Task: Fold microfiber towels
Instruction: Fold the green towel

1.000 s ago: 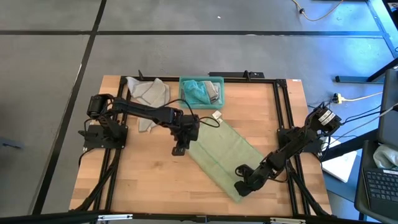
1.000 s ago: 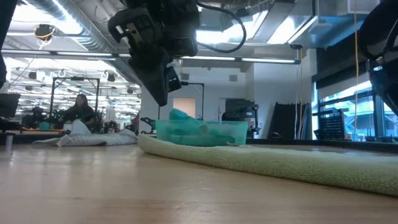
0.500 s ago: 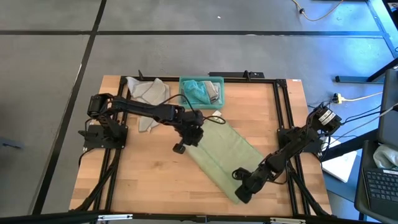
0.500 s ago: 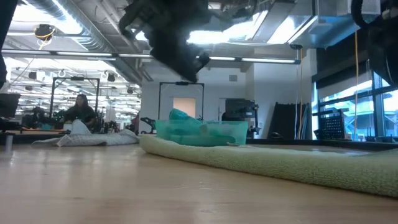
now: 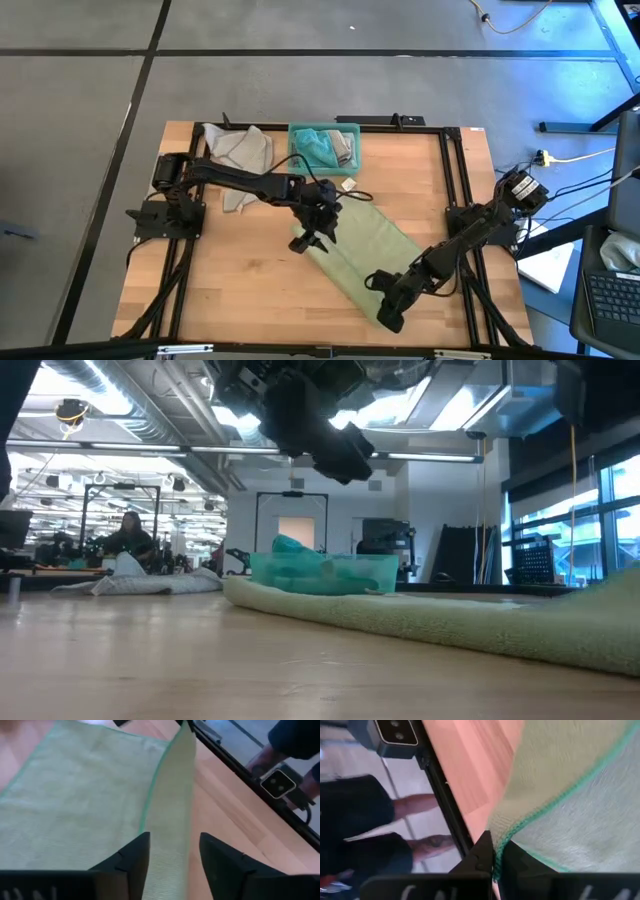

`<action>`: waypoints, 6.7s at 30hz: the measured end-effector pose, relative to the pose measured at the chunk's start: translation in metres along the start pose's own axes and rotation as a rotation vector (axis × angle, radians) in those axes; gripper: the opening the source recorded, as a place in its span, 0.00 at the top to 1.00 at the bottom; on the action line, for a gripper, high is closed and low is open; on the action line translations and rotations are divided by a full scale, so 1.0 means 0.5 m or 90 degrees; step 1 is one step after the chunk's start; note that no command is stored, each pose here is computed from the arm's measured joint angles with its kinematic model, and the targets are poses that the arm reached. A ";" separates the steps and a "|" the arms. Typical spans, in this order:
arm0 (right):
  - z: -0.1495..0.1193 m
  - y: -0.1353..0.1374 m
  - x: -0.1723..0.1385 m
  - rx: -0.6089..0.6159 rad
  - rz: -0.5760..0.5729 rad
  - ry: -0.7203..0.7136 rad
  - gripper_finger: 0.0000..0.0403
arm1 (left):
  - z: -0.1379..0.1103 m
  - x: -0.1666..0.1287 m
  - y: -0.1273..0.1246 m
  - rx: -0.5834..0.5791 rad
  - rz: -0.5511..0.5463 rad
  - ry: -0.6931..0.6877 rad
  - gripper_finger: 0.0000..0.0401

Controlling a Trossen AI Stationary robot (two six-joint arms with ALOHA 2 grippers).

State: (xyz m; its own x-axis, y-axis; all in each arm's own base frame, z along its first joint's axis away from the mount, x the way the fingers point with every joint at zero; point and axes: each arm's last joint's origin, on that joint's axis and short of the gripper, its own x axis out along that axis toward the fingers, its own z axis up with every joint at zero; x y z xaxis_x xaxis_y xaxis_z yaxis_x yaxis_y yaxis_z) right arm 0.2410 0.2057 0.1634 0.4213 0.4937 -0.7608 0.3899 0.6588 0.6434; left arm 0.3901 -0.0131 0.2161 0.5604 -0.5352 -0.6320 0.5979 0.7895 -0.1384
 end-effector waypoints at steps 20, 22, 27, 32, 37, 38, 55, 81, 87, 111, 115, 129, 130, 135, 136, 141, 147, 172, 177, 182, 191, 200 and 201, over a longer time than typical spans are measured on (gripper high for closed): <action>0.071 0.064 -0.049 -0.181 -0.038 -0.021 0.97 | 0.048 0.097 -0.041 0.004 -0.054 -0.150 0.55; 0.071 0.064 -0.049 -0.181 -0.037 -0.020 0.97 | 0.050 0.115 -0.050 0.013 -0.060 -0.162 0.55; 0.069 0.065 -0.049 -0.181 -0.028 -0.007 0.98 | 0.048 0.157 -0.058 0.020 -0.040 -0.191 0.55; 0.069 0.065 -0.049 -0.179 -0.027 -0.006 0.97 | 0.053 0.196 -0.049 0.018 -0.011 -0.208 0.55; 0.069 0.069 -0.049 -0.181 -0.009 -0.001 0.98 | 0.075 0.243 -0.036 0.032 -0.015 -0.217 0.55; 0.070 0.070 -0.049 -0.181 -0.004 0.001 0.98 | 0.082 0.250 -0.034 0.034 -0.015 -0.219 0.55; 0.066 0.072 -0.048 -0.180 0.001 0.007 0.98 | 0.045 0.273 -0.026 0.057 -0.052 -0.060 0.55; 0.008 0.085 -0.041 -0.169 -0.006 0.038 0.98 | -0.064 0.191 0.078 -0.021 0.008 0.201 0.55; 0.008 0.085 -0.041 -0.171 -0.008 0.034 0.98 | -0.074 0.168 0.095 -0.048 0.012 0.218 0.55; 0.012 0.090 -0.040 -0.177 -0.006 -0.016 0.91 | -0.095 0.144 0.034 -0.172 -0.107 0.348 0.57; 0.012 0.089 -0.040 -0.175 -0.007 -0.015 0.89 | -0.098 0.144 0.027 -0.236 -0.125 0.357 0.59; 0.078 0.044 0.047 -0.038 -0.091 -0.179 0.84 | -0.109 0.141 -0.004 -0.291 -0.149 0.438 0.62; 0.084 0.040 0.063 -0.037 -0.083 -0.173 0.83 | -0.110 0.139 -0.004 -0.296 -0.147 0.443 0.62; 0.114 0.010 0.112 0.035 -0.072 -0.156 0.83 | -0.112 0.132 -0.001 -0.311 -0.139 0.454 0.62; 0.120 0.006 0.114 0.044 -0.076 -0.163 0.83 | -0.112 0.132 -0.001 -0.314 -0.138 0.454 0.62; 0.150 0.008 0.112 0.053 -0.059 -0.251 0.83 | -0.111 0.134 -0.002 -0.324 -0.133 0.452 0.62; 0.153 -0.012 0.137 0.057 -0.080 -0.220 0.86 | -0.109 0.127 0.001 -0.346 -0.121 0.452 0.62; 0.119 -0.034 0.145 -0.182 -0.068 0.093 0.96 | -0.113 0.003 0.074 -0.353 0.137 0.347 0.79; 0.117 -0.033 0.144 -0.165 -0.063 0.101 0.97 | -0.182 0.017 0.068 -0.408 0.135 0.347 0.79; 0.112 -0.036 0.131 -0.191 -0.086 0.116 0.97 | -0.219 0.019 0.040 -0.436 0.095 0.382 0.79; 0.116 -0.060 0.113 -0.212 -0.135 0.187 0.97 | -0.211 0.012 0.019 -0.449 0.096 0.398 0.79; 0.151 -0.091 0.092 -0.160 -0.163 0.222 0.97 | -0.211 0.006 0.004 -0.481 0.095 0.428 0.79; 0.156 -0.094 0.090 -0.157 -0.160 0.224 0.97 | -0.210 0.007 0.001 -0.479 0.094 0.431 0.79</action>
State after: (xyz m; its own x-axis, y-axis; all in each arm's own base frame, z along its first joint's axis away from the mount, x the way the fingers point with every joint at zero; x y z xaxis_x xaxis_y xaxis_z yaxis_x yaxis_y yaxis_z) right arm 0.3054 0.1528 0.1056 0.0207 0.4359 -0.8998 0.2203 0.8758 0.4294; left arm 0.3322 0.0169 0.1337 0.0186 -0.3196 -0.9474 -0.0970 0.9425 -0.3199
